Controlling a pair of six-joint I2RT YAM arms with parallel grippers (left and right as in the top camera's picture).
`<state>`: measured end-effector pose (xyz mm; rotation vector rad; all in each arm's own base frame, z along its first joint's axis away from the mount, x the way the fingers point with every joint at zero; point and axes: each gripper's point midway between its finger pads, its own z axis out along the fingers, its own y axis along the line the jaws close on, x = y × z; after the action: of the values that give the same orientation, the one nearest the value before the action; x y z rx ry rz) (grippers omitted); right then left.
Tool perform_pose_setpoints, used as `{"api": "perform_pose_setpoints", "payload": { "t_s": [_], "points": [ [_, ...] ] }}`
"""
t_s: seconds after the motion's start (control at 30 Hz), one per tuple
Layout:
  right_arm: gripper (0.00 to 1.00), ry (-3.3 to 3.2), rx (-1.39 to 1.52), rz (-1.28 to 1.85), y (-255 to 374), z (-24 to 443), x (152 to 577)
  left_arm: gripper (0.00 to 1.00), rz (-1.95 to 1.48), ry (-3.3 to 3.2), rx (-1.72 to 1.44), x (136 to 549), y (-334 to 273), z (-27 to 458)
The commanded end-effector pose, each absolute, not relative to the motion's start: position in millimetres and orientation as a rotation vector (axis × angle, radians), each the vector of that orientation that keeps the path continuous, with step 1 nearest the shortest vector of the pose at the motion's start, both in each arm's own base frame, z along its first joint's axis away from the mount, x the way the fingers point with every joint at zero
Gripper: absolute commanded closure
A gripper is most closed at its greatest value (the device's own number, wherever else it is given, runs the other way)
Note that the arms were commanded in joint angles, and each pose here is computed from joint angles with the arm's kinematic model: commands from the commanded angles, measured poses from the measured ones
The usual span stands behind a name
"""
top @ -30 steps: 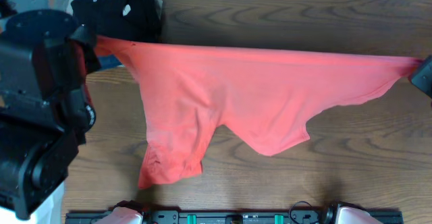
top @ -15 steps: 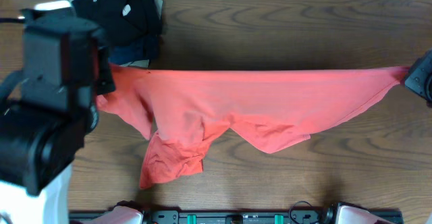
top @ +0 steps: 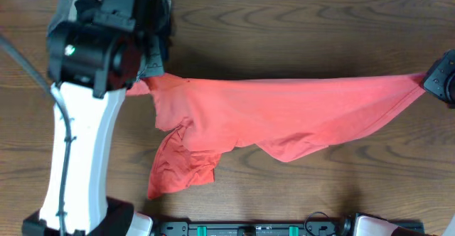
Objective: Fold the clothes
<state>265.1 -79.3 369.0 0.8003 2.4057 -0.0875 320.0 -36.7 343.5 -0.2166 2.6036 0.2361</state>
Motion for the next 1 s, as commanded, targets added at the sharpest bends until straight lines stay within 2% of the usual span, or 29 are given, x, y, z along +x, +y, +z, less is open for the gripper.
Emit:
{"api": "perform_pose_setpoints", "payload": {
  "t_s": [0.0,0.27,0.67,0.83,0.97],
  "points": [
    [0.99,2.41,0.802,-0.139,-89,369,264,0.94,0.292,2.601,-0.247,311,-25,348],
    [0.99,2.411,0.802,-0.131,-87,369,261,0.94,0.32,2.383,-0.331,267,6,403],
    [0.99,2.344,0.762,-0.052,-73,388,244,0.94,0.078,1.938,-0.448,171,39,492],
    [0.99,2.285,0.748,-0.047,-73,400,239,0.94,0.089,1.858,-0.478,157,49,505],
    [0.99,2.24,0.744,-0.059,-77,407,248,0.94,0.136,1.885,-0.486,172,49,501]
  ]
}}
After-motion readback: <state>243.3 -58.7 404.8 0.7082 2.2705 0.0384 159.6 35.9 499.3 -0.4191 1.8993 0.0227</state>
